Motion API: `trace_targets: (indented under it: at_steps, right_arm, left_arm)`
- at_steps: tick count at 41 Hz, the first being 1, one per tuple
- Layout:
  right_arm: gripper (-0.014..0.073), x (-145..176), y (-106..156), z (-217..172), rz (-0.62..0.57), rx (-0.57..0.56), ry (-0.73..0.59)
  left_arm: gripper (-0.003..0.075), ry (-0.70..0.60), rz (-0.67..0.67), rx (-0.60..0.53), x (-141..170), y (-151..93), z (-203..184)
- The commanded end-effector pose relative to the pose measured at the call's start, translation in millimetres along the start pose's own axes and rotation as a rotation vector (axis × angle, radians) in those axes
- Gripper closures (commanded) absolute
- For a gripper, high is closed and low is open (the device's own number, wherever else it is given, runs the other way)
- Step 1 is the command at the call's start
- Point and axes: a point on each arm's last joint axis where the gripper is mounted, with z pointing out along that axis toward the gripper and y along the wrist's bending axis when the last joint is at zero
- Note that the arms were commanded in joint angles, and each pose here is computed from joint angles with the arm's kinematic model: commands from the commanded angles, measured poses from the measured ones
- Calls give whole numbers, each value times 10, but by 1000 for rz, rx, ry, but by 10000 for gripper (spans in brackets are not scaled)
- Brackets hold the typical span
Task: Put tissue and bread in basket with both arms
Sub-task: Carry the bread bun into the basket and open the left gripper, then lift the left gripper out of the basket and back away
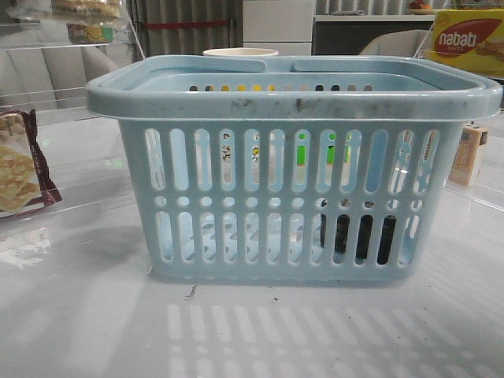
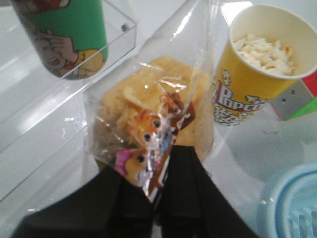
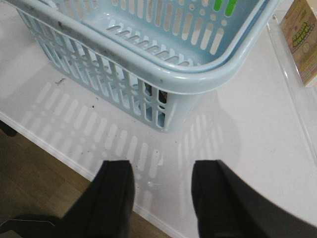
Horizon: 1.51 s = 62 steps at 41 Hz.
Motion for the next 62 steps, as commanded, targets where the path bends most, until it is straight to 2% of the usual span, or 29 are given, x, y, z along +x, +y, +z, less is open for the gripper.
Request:
trace_targets:
  at_steps: [1,10,19,24,35,39,45,48,56,62]
  right_arm:
    - [193,-129,-6,-51,-17,6,-94]
    - [193,-129,-6,-51,-17,6,-94]
    - [193,-129,-6,-51,-17,6,-94]
    - [193,-129,-6,-51,-17,6,-94]
    - [193,-129,-6,-51,-17,6,-94]
    - [193,-129,-6,-51,-17,6,-94]
    - [193,-129,-6,-51,-17,6,-94]
    - [193,-129,-6,-51,-17,6,-94]
    - [193,-129,-6,-51,-17,6,-94]
    - [193,-129,-6,-51,-17,6,-94]
  left_arm:
    - [629,-161,135,40,-252,-296,-547]
    - [629,-135,338,210,-206,-914,-681]
    - [629,10,472,355,21,-1396,-513]
    - [629,112,504,412,155,-1570,-335]
    - [617,263,516,463,394,-1750,157]
    - [543,290,484,470,443,-1771,279]
    - [349,307,466,470,470,-1776,337]
    - [304,307,466,470,470,-1776,337]
    - [295,305,458,468,461,-1776,325]
    - [295,236,454,451,356,-1759,154]
